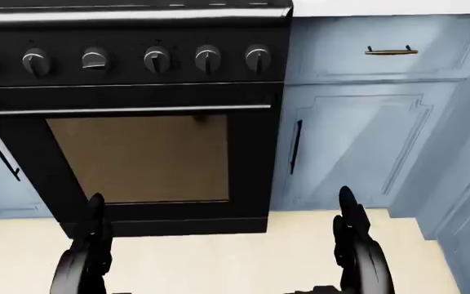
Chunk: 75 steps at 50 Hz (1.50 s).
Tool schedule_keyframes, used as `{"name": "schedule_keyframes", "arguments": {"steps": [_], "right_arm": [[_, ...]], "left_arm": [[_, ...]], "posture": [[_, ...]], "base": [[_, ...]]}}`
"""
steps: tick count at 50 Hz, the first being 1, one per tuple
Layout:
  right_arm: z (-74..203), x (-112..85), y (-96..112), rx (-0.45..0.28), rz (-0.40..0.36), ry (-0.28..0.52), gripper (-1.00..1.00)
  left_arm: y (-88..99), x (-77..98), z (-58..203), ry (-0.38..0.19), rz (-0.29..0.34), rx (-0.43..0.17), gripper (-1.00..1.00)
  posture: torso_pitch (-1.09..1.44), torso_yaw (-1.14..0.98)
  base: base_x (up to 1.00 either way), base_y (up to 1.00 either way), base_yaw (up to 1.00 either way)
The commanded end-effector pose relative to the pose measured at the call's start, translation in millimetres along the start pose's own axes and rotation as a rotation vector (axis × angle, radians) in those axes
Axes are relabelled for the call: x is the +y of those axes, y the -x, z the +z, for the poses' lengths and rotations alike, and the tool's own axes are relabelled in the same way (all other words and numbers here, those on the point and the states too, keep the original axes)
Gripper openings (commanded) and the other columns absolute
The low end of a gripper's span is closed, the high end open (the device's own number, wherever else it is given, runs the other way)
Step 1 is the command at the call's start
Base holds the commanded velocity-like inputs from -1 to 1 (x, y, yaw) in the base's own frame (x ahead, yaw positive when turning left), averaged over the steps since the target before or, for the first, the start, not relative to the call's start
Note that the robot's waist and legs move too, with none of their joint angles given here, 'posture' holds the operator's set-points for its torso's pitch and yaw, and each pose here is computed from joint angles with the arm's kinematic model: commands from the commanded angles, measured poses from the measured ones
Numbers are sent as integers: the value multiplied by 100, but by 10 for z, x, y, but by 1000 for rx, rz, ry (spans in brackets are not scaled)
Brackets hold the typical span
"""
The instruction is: Pick the onion from the pan and place it in the bowl.
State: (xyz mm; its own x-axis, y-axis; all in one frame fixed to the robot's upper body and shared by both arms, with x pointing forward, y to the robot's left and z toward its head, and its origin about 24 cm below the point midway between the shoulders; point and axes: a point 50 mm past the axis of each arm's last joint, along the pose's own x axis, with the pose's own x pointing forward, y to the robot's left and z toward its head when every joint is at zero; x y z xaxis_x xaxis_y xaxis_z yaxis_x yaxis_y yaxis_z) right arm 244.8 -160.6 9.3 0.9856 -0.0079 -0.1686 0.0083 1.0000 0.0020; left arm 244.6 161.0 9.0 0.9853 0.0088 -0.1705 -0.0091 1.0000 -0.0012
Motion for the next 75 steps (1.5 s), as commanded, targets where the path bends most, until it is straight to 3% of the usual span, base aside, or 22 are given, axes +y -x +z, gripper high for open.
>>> {"name": "schedule_keyframes", "arguments": {"steps": [1,11,15,23,27,41,55,75], "right_arm": [[381,1,-33,-174,11,6,100],[471,-10,-44,-197,34,40,100],[602,-58,-52,-226,24,60,100],[896,-222,-69,-274,1,72,100],[975,-270,-67,-293,-6,82,100],[1476,-500,-12,-393,-60,106,100],[1921,-626,113,-474,-60,157,100],[2442,-688,283,-563,-51,220,100]], "left_arm": [[-14,-11,388,-33,-11,-180,100],[-16,-4,496,-15,-57,-222,100],[-78,124,618,-22,-9,-259,100],[-98,214,817,-32,10,-305,100],[-98,287,985,-41,15,-359,100],[-159,639,1436,-53,123,-467,100],[37,871,1917,-103,198,-575,100],[216,1107,2305,-115,268,-655,100]], "posture": [[0,0],[0,0],[0,0],[0,0],[0,0],[0,0],[0,0],[0,0]], "base": [[0,0,0],[0,0,0],[0,0,0],[0,0,0],[0,0,0],[0,0,0],[0,0,0],[1,0,0]]}}
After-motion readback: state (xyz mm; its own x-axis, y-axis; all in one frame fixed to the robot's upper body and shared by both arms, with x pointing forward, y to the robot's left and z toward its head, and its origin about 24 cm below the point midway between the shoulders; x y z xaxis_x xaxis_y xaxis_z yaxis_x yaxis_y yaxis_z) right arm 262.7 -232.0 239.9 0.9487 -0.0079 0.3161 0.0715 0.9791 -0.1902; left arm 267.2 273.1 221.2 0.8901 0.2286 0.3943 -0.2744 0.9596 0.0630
